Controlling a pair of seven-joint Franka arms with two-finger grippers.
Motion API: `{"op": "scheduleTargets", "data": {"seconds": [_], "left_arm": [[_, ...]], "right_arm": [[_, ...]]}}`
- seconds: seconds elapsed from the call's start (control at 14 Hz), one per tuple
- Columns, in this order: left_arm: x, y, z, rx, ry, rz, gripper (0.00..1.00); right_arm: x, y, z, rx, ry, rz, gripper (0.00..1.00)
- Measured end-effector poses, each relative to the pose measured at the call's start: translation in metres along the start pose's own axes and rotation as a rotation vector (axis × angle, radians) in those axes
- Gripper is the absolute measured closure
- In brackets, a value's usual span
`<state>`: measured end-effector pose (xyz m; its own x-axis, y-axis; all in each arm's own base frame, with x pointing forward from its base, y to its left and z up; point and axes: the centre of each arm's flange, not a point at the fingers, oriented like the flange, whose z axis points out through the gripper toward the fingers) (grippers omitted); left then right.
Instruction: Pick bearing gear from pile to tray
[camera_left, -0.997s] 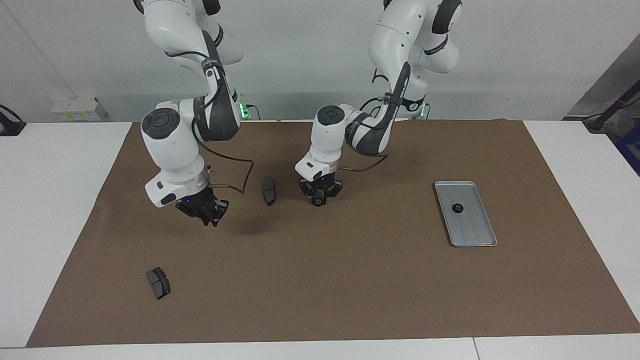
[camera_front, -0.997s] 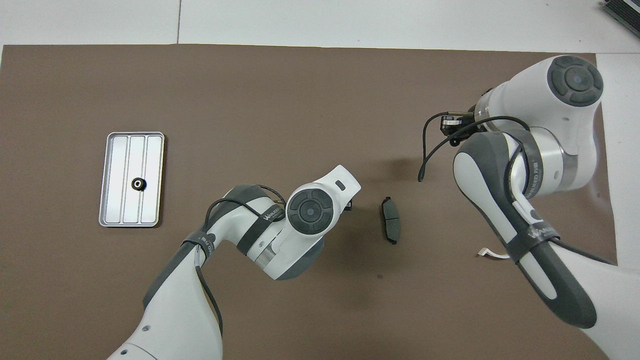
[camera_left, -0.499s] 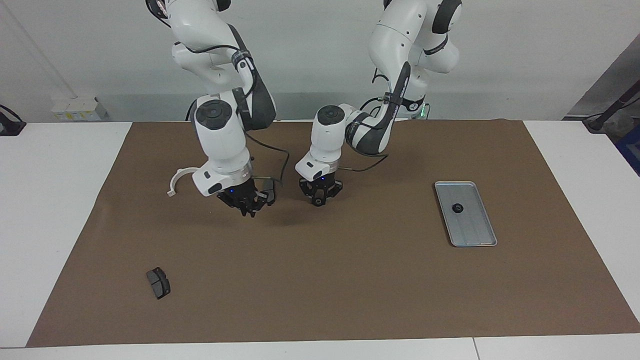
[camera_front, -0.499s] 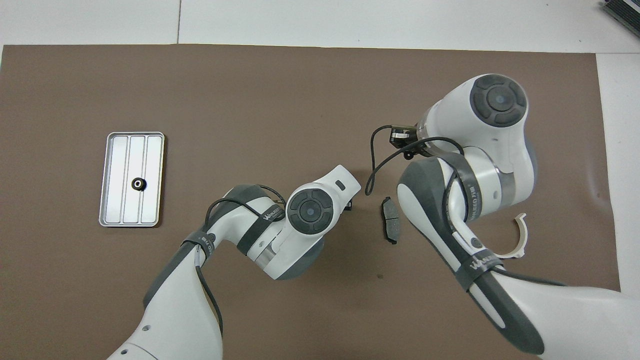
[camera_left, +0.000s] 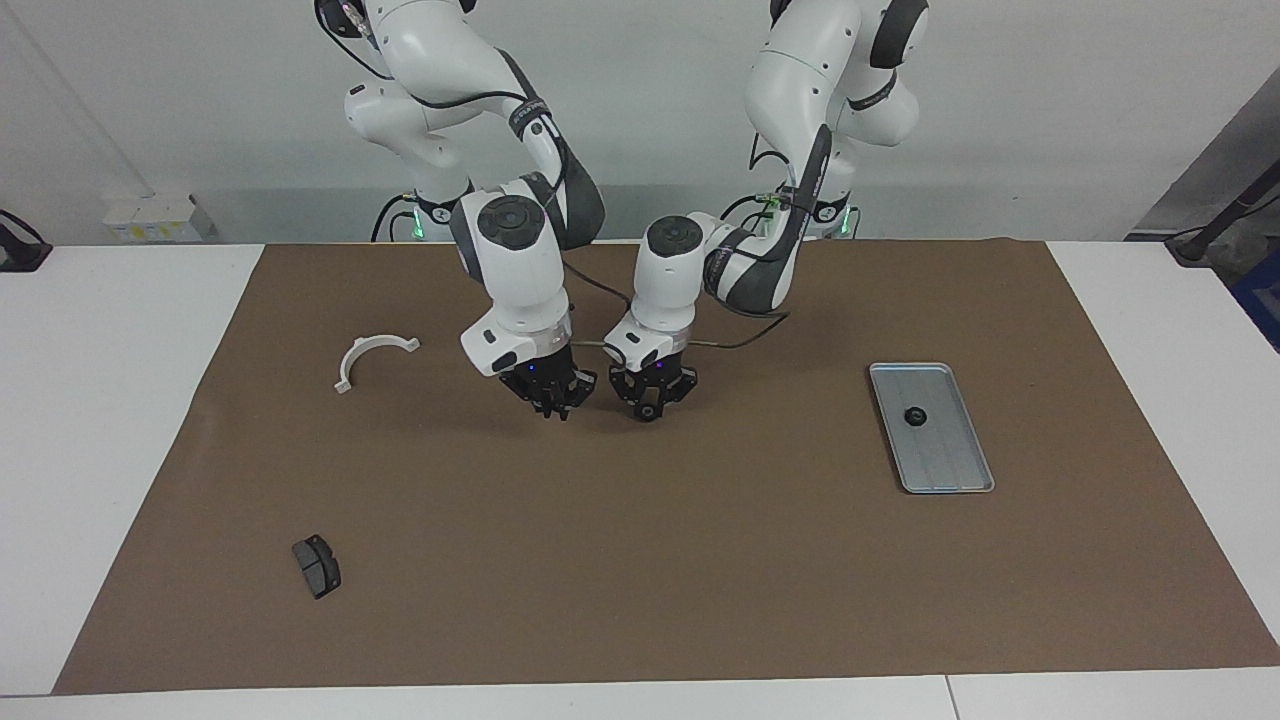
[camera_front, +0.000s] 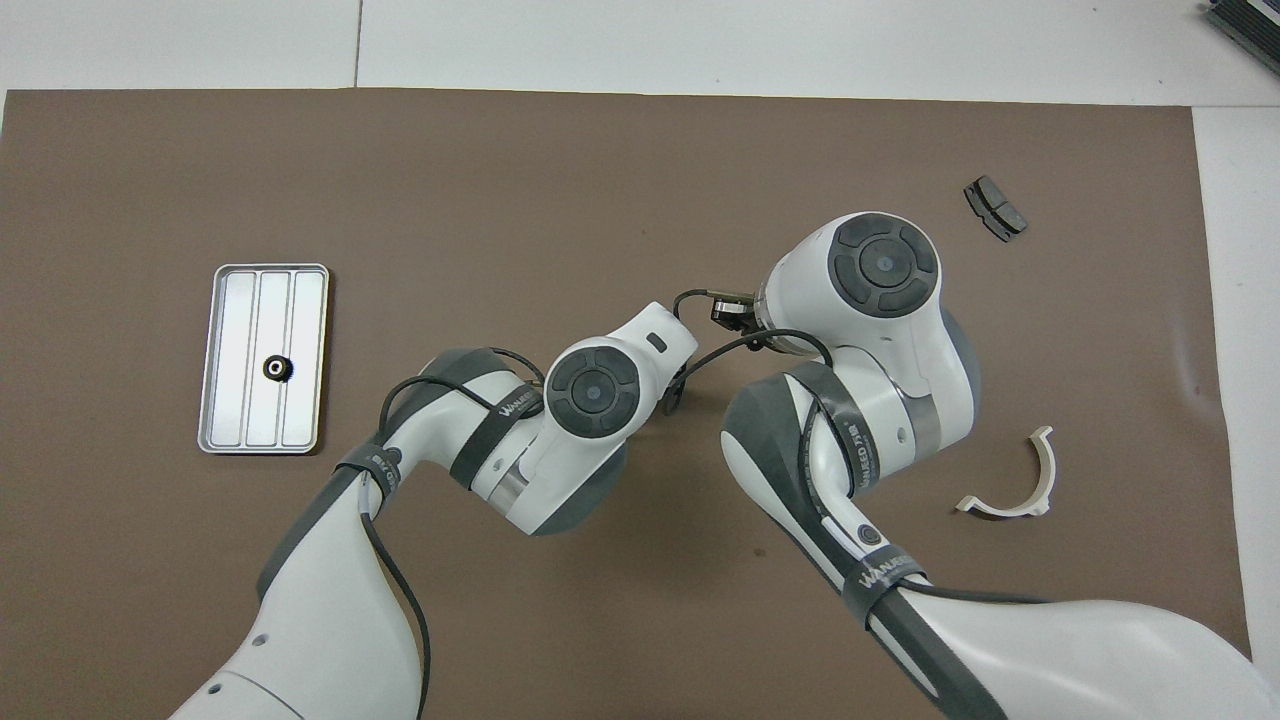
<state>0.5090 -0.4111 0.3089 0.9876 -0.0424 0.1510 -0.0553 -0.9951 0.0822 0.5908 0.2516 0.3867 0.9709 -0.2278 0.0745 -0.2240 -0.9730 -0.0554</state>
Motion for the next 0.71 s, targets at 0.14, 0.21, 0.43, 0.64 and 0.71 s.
{"op": "scheduleTargets", "data": {"seconds": [0.14, 0.21, 0.43, 0.64, 0.71], "left_arm": [[0.028, -0.029, -0.009, 0.022, -0.007, -0.039, 0.65], [0.041, -0.044, -0.013, 0.028, -0.004, -0.049, 0.65], [0.08, -0.099, -0.023, 0.036, 0.016, -0.086, 0.65], [0.109, -0.171, -0.032, 0.076, -0.022, -0.06, 0.65], [0.115, -0.197, -0.037, 0.091, -0.047, -0.029, 0.65]], "right_arm": [[0.002, 0.002, -0.001, 0.0, 0.002, 0.005, 0.79], [0.002, 0.002, -0.001, 0.0, 0.003, 0.004, 0.79], [-0.013, -0.016, 0.001, 0.003, -0.002, -0.03, 0.79], [-0.048, -0.049, 0.012, 0.008, -0.008, -0.089, 0.79], [-0.06, -0.058, 0.017, 0.006, -0.013, -0.111, 0.79]]}}
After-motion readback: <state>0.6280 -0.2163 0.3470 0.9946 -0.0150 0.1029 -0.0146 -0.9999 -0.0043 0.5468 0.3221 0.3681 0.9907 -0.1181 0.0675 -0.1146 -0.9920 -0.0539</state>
